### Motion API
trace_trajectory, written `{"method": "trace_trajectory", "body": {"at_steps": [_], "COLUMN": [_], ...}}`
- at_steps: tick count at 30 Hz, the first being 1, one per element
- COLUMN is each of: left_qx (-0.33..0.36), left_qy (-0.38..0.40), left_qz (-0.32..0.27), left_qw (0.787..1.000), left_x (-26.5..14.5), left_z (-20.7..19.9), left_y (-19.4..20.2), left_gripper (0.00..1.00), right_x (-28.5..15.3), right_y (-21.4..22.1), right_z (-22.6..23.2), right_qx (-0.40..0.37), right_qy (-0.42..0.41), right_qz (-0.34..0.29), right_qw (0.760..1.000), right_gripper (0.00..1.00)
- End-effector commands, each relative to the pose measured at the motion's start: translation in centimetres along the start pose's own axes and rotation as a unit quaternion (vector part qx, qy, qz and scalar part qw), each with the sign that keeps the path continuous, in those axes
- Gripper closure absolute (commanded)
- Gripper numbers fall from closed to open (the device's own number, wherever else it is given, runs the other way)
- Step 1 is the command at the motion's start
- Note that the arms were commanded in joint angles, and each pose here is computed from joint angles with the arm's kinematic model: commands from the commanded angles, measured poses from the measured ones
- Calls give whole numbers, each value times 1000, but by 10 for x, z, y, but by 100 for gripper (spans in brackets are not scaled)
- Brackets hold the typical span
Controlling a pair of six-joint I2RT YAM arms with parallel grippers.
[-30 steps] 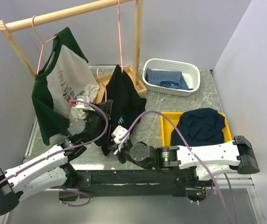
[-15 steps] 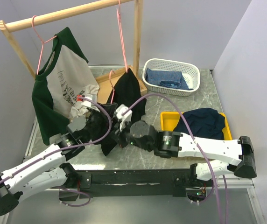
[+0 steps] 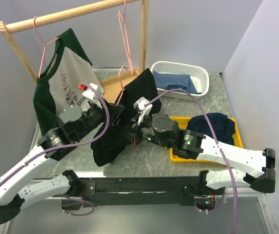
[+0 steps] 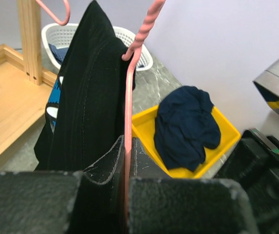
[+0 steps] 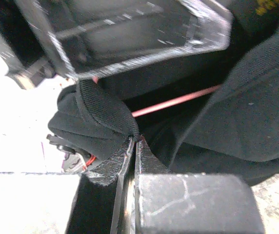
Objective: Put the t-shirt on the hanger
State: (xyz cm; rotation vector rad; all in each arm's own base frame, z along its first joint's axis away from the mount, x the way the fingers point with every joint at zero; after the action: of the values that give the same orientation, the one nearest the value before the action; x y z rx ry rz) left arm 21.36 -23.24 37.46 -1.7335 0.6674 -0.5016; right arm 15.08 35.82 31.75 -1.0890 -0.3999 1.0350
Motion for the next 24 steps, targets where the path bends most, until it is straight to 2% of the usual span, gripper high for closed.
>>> {"method": "trace_trajectory", "body": {"at_steps": [1, 5, 10, 13, 14, 16, 17, 19, 20, 24], "left_qx": [1, -3, -8, -16, -21, -30, -32, -33, -35, -35], "left_qy": [36, 30, 10, 8, 19, 21, 19, 10, 8, 7], "left_qz": [5, 25, 69, 86, 92, 93, 98, 100, 106, 124], "left_qw": [999, 999, 998, 996, 995, 995, 994, 994, 994, 992], "left_x": [-20, -24, -23, -22, -24, -26, -27, -27, -26, -26], "left_z": [-20, -24, -20, -18, -21, -19, -18, -12, -11, -8], "left_y": [-38, -56, -53, -50, -48, -48, -46, -47, -46, -44], "left_gripper": [99, 99, 99, 99, 99, 99, 99, 99, 99, 99], "right_x": [-22, -37, -42, -43, -41, -40, -42, -48, -51, -52], "right_y": [-44, -59, -76, -86, -86, -84, -85, -80, -79, -50], "right_z": [-7, -7, -11, -3, -5, -11, -11, -20, -24, -65], "right_qx": [7, 9, 15, 11, 10, 6, 6, 4, 5, 40], "right_qy": [27, 23, 35, 21, 26, 41, 40, 51, 55, 82], "right_qz": [-60, -83, -104, -108, -107, -108, -113, -118, -124, -114], "right_qw": [998, 996, 994, 994, 994, 993, 993, 992, 991, 989], "right_gripper": [95, 93, 92, 86, 80, 74, 62, 48, 37, 19]}}
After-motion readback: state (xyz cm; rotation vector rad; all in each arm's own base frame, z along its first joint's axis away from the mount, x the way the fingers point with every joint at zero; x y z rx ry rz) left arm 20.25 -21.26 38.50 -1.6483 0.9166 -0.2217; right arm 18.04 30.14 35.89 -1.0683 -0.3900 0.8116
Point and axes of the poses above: each gripper's point midway between its finger pads, its own x axis out along the fingers, its own z axis along the line the jaws close on, y = z × x, the point moved 1 cm from there along -x, back along the fingers, and after that the axes turned 7 degrees about x, right-handed, at the moved point
